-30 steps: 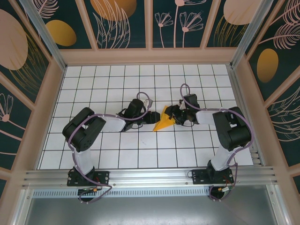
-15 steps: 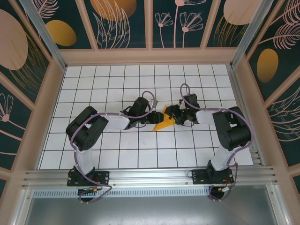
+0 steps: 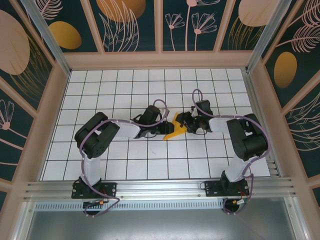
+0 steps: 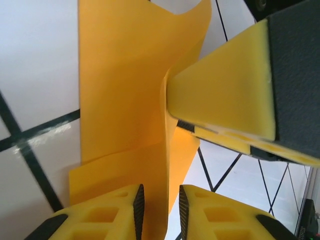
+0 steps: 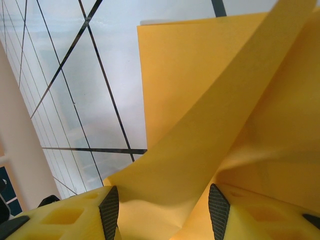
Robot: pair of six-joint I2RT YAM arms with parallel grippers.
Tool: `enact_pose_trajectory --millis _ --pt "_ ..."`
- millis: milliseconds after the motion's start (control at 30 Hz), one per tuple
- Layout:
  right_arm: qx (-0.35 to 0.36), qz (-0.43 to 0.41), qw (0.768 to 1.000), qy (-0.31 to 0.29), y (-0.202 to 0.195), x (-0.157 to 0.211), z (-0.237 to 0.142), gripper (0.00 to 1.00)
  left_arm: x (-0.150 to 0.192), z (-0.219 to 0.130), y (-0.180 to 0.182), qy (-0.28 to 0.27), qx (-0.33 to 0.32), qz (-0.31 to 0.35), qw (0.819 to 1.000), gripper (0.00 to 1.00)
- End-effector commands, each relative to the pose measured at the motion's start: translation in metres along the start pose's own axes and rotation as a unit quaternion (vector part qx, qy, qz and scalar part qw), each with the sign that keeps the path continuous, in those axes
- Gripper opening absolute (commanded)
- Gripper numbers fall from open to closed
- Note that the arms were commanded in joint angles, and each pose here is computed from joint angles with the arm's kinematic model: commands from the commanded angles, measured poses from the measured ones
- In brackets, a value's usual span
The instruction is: Fold a paper plane with a square sheet of paper (pick it up from the middle)
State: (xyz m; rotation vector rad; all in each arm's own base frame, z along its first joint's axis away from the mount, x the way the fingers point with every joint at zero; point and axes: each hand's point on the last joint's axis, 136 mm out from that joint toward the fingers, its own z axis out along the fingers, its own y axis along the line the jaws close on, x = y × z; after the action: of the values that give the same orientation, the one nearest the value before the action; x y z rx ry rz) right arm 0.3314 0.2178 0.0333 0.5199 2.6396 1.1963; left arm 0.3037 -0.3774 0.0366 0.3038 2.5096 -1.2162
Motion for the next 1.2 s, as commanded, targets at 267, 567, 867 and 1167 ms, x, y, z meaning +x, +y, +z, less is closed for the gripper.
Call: enact_pose_trajectory --millis 267,567,867,1167 --pt "0.07 0.029 0.997 0.002 -0.041 0.006 0.006 0.53 0.002 0.012 -0.004 0.021 0.013 0.004 1.0 0.23" --pt "0.064 0.023 0.998 0.003 -0.038 0.006 0.005 0.54 0.006 0.014 -0.001 0.027 0.015 -0.005 1.0 0.12" --pt "0.048 -0.007 0.999 0.006 -0.03 0.006 0.002 0.55 0.007 0.014 -0.001 0.025 0.029 -0.03 0.999 0.07" --pt "-0.003 -0.069 0.998 -0.003 0.004 -0.002 -0.016 0.58 0.009 0.008 0.0 0.021 0.07 -0.09 0.993 0.05"
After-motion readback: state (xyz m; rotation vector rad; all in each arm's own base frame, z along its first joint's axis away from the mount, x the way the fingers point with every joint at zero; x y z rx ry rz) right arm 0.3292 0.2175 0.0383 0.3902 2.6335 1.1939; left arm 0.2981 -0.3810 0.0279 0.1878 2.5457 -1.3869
